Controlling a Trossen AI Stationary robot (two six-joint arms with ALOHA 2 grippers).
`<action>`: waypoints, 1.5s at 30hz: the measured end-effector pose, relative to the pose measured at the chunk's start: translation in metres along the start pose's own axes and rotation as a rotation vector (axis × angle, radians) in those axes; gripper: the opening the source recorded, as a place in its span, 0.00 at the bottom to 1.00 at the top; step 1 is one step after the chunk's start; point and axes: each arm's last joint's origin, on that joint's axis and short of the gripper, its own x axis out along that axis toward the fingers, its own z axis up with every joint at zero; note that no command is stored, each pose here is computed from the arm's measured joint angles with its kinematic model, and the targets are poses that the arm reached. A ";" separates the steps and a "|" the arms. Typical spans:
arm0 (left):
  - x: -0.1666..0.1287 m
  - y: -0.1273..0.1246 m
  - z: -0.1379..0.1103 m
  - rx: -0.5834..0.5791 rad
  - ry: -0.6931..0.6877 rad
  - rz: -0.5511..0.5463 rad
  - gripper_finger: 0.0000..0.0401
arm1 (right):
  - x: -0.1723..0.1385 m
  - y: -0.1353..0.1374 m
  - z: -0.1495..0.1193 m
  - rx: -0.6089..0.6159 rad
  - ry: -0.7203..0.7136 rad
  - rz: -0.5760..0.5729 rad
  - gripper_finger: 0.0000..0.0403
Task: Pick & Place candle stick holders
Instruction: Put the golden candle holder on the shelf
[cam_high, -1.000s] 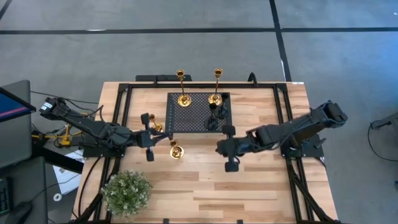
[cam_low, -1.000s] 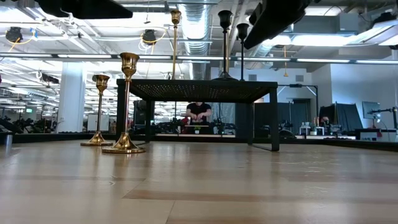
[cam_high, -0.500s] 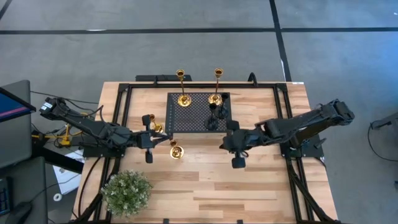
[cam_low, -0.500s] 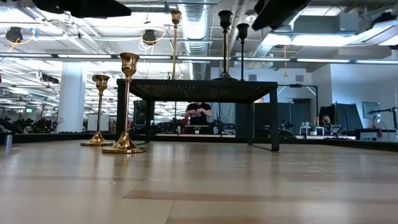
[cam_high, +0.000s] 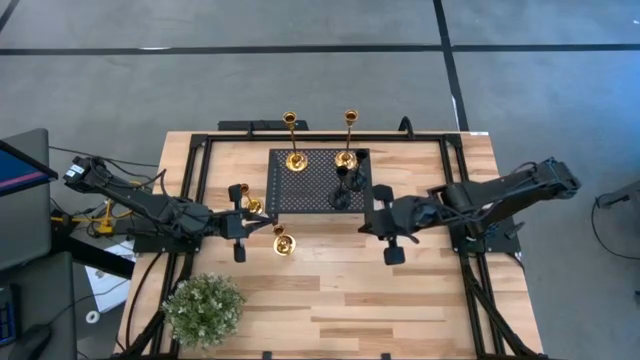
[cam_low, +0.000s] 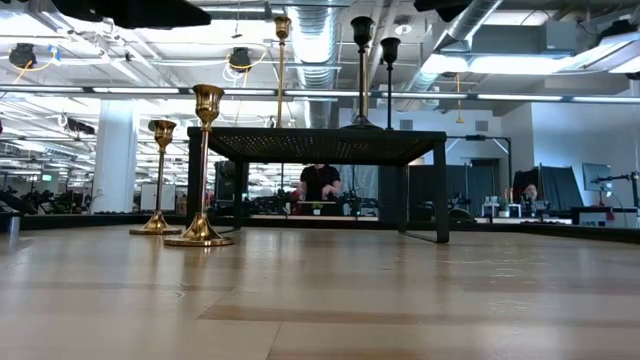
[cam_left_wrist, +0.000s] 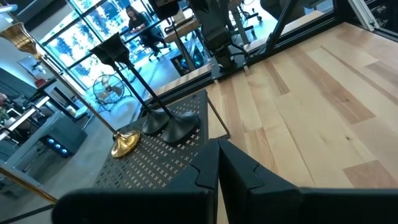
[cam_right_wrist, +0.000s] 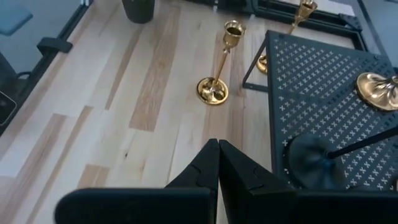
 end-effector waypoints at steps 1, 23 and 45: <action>0.000 0.000 0.000 0.000 0.000 0.000 0.02 | 0.000 0.000 0.000 0.001 -0.004 0.000 0.00; 0.000 0.000 0.000 -0.001 0.000 0.000 0.02 | -0.023 -0.010 -0.087 0.091 -0.288 0.000 0.00; 0.000 0.000 0.000 -0.001 0.000 0.000 0.02 | -0.020 -0.005 -0.123 0.080 -0.385 0.070 0.00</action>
